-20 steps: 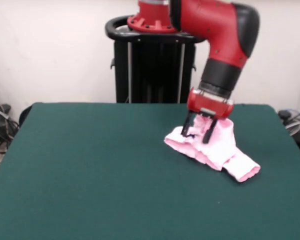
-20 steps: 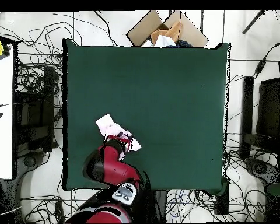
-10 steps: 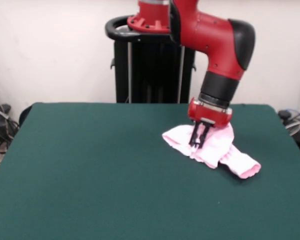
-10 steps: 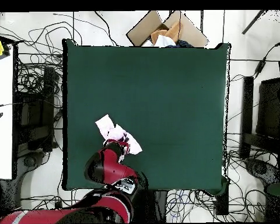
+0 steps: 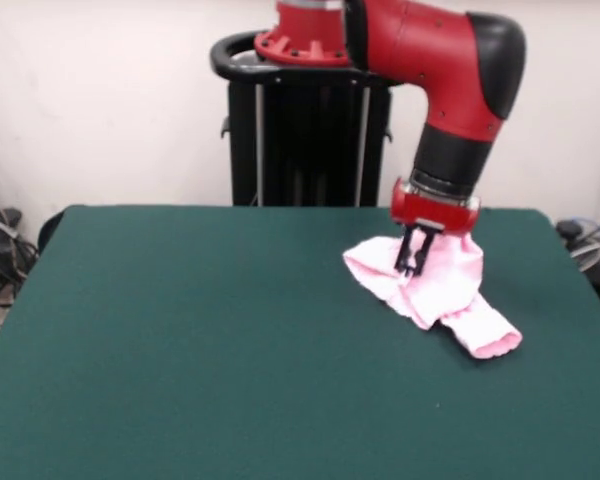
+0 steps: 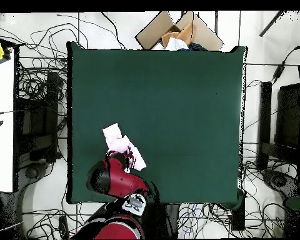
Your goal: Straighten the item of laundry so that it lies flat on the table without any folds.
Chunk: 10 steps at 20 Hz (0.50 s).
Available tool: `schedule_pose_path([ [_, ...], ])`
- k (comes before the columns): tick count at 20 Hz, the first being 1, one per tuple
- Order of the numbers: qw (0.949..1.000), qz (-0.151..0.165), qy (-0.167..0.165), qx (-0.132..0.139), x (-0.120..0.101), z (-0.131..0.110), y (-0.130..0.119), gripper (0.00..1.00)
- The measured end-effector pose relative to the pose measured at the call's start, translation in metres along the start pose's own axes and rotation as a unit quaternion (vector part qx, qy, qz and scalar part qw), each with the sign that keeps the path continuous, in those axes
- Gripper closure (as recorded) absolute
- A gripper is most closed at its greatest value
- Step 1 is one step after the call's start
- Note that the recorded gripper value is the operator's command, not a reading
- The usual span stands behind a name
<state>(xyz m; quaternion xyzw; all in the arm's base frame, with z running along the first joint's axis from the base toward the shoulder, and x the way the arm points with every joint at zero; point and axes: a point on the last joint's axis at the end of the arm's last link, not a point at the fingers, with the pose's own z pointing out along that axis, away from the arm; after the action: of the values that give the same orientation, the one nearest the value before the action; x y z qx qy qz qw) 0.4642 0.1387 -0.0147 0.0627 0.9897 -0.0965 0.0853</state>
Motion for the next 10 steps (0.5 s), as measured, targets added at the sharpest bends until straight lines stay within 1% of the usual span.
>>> schedule_pose_path([
  [3, 1.0000, 0.000, 0.004, -0.005, -0.007, -0.008, -0.009, 1.00],
  [5, 0.9999, -0.005, -0.008, -0.006, -0.017, -0.011, -0.025, 1.00],
  [6, 0.9999, -0.006, -0.012, -0.005, -0.019, -0.011, -0.028, 1.00],
  [7, 0.9997, -0.009, -0.020, -0.003, -0.023, -0.012, -0.036, 1.00],
  [8, 0.9991, -0.016, -0.040, 0.004, -0.031, -0.011, -0.050, 1.00],
  [9, 0.9984, -0.018, -0.052, 0.009, -0.035, -0.011, -0.058, 1.00],
  [10, 0.9981, -0.019, -0.057, 0.011, -0.036, -0.011, -0.061, 1.00],
])
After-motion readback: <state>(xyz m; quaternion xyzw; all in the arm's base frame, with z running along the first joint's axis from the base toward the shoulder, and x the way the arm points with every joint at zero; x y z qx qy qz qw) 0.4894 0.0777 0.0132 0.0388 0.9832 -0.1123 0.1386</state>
